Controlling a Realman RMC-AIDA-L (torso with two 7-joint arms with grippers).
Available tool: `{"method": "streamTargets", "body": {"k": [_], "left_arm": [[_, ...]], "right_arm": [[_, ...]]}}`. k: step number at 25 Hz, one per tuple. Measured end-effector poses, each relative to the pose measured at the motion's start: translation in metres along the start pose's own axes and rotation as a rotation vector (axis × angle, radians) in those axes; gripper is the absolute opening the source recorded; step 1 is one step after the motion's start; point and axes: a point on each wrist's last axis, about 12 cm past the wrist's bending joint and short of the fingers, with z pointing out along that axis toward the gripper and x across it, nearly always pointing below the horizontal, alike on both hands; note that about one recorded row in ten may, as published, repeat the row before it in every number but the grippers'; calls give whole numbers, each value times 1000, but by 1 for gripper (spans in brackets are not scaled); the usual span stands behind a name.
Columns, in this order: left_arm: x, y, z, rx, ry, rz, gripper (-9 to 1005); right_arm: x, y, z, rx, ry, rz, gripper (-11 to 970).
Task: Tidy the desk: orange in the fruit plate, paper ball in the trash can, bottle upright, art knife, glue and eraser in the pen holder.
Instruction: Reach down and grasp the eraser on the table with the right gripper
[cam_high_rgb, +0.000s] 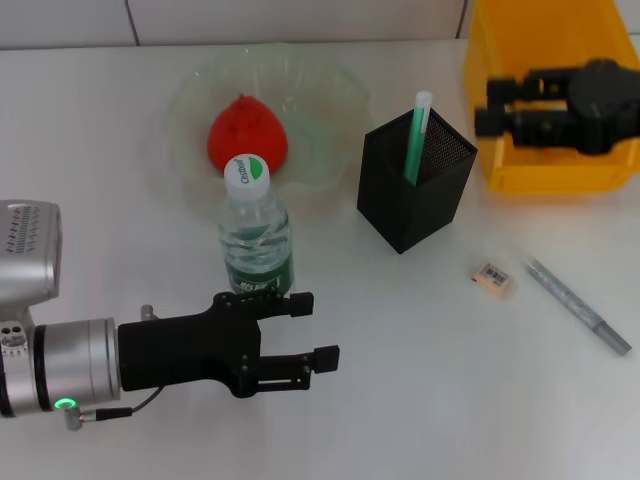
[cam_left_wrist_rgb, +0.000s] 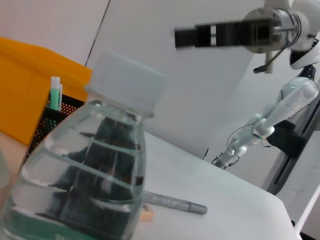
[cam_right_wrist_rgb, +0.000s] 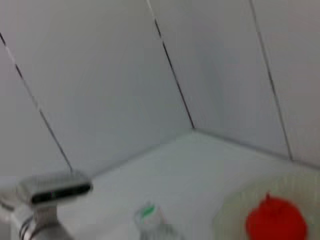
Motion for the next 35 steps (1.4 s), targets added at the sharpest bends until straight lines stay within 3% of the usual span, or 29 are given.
{"method": "streamTargets", "body": {"k": [2,3,5,12,17,24,35], "left_arm": [[-3,-2,0,25,-7,11,809],[-3,-2,0,25,-7,11,809],[-5,-4,-1,55,-13,31,809],[-7,-10,0,113,-12,59,806],[-6,-16,2,174,-3,83,802],[-4,-18,2,177,-16,87,802],[-4,-18,3,167,-20,84,802]], "right_arm": [[-11,15,-9,45,218,8,552],[-11,15,-9,45,218,8,552],[-22,27,-9,127,421,37,552],[-29,30,13,254,656,101,553],[-24,24,37,308,732,96,553],[-5,12,70,321,785,55,552],[11,-5,100,362,822,50,545]]}}
